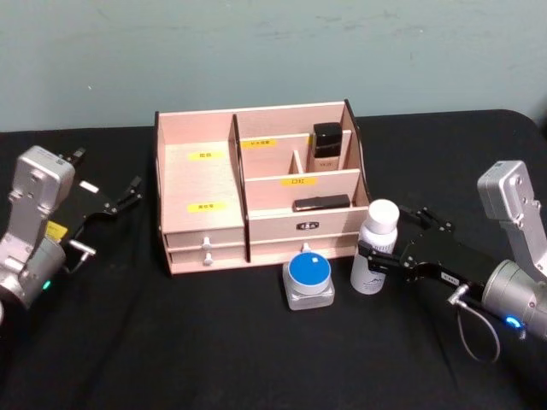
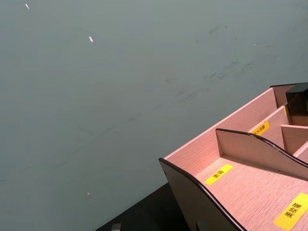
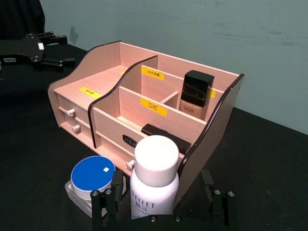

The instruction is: Pick up the facial cleanser and watermelon frost from the table and place them into the tiered storage box.

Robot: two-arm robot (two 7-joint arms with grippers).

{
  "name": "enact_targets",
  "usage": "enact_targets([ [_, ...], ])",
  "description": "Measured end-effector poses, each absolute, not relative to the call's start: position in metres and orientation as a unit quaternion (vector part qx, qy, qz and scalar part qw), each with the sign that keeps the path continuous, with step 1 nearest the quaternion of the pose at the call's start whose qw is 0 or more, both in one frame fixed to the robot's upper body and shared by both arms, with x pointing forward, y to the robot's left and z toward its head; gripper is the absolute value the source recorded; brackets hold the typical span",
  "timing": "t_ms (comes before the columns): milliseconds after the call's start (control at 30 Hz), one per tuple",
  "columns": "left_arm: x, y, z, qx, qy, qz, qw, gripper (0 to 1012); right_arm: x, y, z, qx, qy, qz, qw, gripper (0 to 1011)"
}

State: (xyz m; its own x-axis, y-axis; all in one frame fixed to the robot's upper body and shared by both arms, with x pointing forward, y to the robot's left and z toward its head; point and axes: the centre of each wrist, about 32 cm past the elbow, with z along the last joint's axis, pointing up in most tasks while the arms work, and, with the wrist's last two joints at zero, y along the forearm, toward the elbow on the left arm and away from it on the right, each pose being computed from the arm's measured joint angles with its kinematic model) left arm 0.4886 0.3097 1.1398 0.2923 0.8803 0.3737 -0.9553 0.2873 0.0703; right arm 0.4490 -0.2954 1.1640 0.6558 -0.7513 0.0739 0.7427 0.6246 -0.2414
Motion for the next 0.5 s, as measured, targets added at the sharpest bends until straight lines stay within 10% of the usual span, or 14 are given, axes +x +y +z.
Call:
enact_targets([
  [500,0.489,0.31,1.14,0.142,-0.132,0.58,0.791,1009,0.459,-0.293,1.159,-0.125,0.02,-0.411,0.903,1000],
])
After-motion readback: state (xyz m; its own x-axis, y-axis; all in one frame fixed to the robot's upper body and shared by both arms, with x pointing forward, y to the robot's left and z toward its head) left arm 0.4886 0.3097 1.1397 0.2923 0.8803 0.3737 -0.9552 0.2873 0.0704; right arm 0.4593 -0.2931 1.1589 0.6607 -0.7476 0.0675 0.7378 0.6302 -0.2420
